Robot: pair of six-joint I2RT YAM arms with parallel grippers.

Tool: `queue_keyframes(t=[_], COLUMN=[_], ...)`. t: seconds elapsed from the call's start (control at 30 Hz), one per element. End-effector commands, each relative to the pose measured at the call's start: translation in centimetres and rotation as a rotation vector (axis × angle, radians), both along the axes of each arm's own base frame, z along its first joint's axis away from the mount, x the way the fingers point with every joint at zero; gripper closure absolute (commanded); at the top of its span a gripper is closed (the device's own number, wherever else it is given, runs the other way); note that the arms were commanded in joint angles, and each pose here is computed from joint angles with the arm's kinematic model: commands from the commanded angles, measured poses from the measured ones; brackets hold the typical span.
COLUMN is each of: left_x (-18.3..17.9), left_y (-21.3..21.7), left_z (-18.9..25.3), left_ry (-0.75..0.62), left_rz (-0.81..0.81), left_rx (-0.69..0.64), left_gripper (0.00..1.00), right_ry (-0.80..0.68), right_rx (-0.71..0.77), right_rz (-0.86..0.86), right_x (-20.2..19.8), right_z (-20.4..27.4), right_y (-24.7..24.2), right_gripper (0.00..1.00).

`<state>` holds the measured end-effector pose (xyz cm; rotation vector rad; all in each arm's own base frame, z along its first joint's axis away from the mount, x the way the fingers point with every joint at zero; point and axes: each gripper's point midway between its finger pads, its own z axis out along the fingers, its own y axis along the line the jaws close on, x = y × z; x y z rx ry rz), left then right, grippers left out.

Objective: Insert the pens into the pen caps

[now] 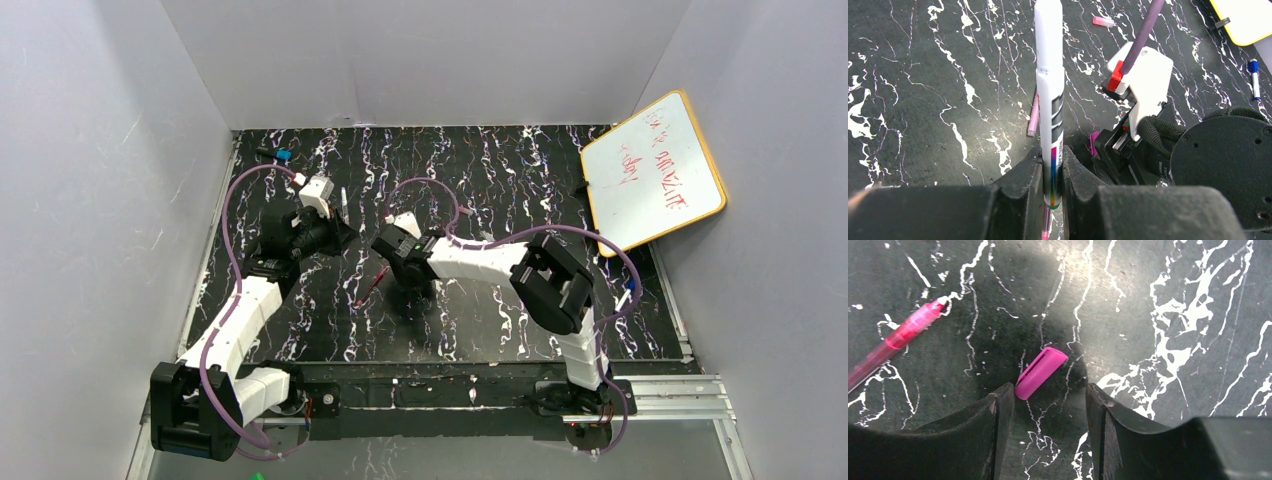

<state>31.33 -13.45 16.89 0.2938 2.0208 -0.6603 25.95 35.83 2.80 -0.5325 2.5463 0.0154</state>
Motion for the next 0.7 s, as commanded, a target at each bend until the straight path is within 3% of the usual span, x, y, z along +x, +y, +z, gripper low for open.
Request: queue_keyframes(t=[0.0, 0.23, 0.33, 0.67], left_x=[-0.1, -0.1, -0.1, -0.2], left_y=[0.0, -0.1, -0.1, -0.2], left_z=[0.2, 0.1, 0.0, -0.2], left_ry=[0.001, 0.004, 0.009, 0.018], left_rz=[-0.008, -0.011, -0.013, -0.018], left_rx=[0.000, -0.003, -0.004, -0.005], left_gripper=[1.00, 1.00, 1.00, 1.00], right_ry=[0.049, 0.043, 0.041, 0.062], right_rx=[-0.117, -0.092, -0.004, 0.068], right_rz=[-0.039, -0.047, -0.017, 0.023], right_x=[-1.0, -0.7, -0.5, -0.1], right_z=[-1.1, -0.4, 0.5, 0.7], right_y=[-4.1, -4.2, -2.3, 0.9], right_gripper=[0.38, 0.38, 0.38, 0.35])
